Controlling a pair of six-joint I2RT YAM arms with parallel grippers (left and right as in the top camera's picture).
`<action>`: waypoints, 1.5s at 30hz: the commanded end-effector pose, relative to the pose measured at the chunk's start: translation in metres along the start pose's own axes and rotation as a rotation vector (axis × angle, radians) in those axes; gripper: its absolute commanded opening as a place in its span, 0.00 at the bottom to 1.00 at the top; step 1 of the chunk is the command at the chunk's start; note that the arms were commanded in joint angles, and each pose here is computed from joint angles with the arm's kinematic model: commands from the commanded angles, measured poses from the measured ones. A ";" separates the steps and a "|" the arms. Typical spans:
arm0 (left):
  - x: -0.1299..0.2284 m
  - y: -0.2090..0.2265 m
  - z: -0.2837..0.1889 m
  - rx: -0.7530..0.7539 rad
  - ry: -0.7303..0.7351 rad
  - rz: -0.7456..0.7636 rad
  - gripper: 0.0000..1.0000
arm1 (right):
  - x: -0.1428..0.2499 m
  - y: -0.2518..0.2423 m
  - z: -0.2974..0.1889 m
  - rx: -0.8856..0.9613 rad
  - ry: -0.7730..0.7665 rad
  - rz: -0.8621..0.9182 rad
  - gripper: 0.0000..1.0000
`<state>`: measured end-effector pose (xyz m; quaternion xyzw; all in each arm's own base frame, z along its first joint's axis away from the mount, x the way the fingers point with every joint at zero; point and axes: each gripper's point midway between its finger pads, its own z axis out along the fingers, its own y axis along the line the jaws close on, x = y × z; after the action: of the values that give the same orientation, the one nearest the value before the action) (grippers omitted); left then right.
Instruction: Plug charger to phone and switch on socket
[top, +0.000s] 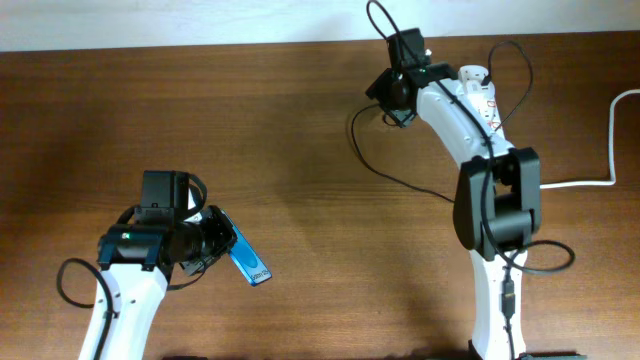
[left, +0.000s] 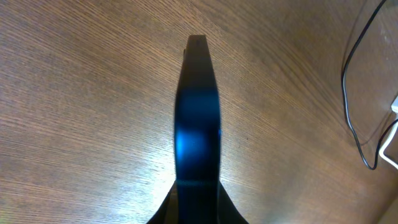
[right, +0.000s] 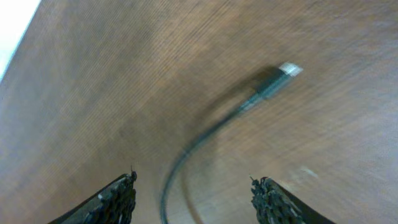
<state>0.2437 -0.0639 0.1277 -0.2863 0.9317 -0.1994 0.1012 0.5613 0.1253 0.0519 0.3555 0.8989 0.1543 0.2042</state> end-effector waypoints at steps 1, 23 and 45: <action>-0.002 -0.003 -0.002 0.014 -0.007 -0.001 0.00 | -0.003 0.008 0.019 -0.043 -0.001 0.104 0.61; -0.006 -0.003 -0.002 0.009 -0.027 0.002 0.00 | 0.021 -0.054 0.082 0.150 0.037 0.036 0.14; -0.002 -0.005 -0.002 0.025 -0.006 0.001 0.00 | 0.202 -0.099 -0.040 0.350 0.787 -0.826 0.04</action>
<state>0.2461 -0.0640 0.1285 -0.2852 0.9311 -0.2012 0.1061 0.3701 0.1707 0.0012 -0.0273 0.9888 0.0348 -0.1422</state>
